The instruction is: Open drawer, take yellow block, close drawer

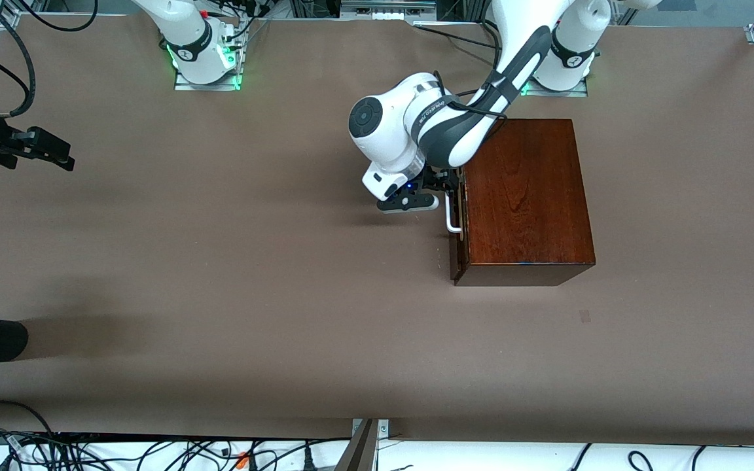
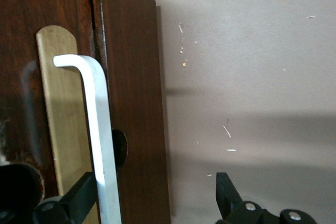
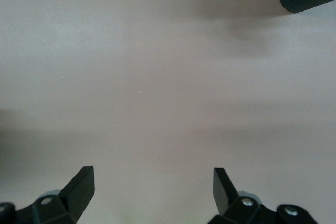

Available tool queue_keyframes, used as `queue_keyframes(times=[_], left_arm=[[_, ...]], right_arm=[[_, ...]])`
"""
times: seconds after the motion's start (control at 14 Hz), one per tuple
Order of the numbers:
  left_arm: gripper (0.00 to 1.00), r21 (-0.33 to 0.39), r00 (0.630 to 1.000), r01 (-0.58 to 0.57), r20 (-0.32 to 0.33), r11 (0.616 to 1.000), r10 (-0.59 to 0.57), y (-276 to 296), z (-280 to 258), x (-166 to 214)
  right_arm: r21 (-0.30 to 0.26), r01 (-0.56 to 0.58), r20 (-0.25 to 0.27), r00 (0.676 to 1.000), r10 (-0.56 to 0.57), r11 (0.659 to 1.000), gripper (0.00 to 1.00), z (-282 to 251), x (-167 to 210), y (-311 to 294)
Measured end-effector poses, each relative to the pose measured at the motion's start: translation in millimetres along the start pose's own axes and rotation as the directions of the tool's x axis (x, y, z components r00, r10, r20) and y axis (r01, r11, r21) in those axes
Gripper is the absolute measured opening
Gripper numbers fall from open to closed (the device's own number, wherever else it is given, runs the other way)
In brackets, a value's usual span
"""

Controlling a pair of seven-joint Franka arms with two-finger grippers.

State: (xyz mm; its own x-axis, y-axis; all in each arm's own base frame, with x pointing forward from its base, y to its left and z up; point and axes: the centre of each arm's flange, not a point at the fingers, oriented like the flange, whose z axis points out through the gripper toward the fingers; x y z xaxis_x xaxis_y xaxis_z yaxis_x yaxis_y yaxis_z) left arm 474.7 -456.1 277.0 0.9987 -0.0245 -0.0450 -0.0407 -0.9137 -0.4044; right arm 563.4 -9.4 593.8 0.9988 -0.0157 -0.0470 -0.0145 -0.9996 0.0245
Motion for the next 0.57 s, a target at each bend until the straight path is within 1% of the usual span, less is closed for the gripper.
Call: queue_keyframes(times=[0.29,0.57], left_arm=[[1.00,-0.014,1.000,0.018,-0.011,1.000,-0.018,-2,4,5],[1.00,-0.020,1.000,0.023,-0.008,1.000,-0.023,3,15,4]], right_arm=[[0.000,0.000,0.000,1.000,0.000,1.000,1.00,0,0,0],[0.000,0.000,0.000,1.000,0.000,1.000,1.00,0,0,0]])
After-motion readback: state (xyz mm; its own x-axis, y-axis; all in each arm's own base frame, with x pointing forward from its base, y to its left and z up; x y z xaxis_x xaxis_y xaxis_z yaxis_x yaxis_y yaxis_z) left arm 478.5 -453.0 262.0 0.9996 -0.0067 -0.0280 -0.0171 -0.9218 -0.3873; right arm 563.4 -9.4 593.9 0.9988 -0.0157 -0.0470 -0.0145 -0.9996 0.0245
